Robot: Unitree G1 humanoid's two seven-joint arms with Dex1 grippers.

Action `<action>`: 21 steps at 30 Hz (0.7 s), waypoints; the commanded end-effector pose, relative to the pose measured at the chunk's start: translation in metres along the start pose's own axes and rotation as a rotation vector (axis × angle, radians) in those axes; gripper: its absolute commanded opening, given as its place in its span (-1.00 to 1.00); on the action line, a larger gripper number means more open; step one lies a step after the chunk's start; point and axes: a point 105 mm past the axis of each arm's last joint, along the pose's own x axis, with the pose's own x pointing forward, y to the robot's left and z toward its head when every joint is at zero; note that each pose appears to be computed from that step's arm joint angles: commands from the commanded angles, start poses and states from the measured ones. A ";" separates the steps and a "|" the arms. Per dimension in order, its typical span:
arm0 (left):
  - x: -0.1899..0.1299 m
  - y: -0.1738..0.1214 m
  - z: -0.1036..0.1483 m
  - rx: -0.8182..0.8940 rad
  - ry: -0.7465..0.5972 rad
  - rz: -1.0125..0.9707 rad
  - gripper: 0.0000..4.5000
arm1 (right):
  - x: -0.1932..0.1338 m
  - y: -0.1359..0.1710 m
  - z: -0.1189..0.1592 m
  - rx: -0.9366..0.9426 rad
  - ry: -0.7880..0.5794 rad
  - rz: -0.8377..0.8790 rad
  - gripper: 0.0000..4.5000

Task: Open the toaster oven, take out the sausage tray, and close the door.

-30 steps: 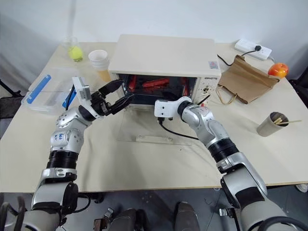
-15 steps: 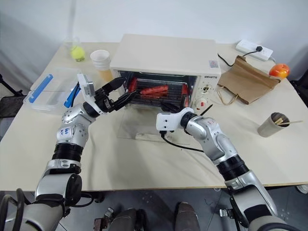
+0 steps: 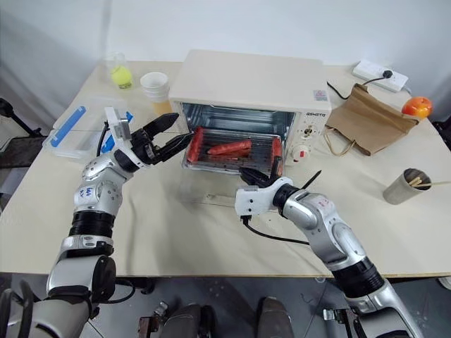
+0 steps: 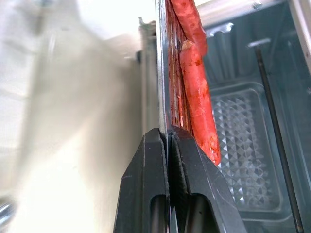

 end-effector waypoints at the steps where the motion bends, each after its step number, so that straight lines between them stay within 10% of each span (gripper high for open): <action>1: -0.005 -0.002 0.011 0.014 -0.031 0.005 1.00 | -0.012 -0.020 0.013 -0.047 -0.051 -0.080 -0.99; 21: -0.055 -0.024 -0.008 -0.704 0.218 0.139 1.00 | -0.033 -0.008 0.023 -0.086 -0.114 -0.027 -0.99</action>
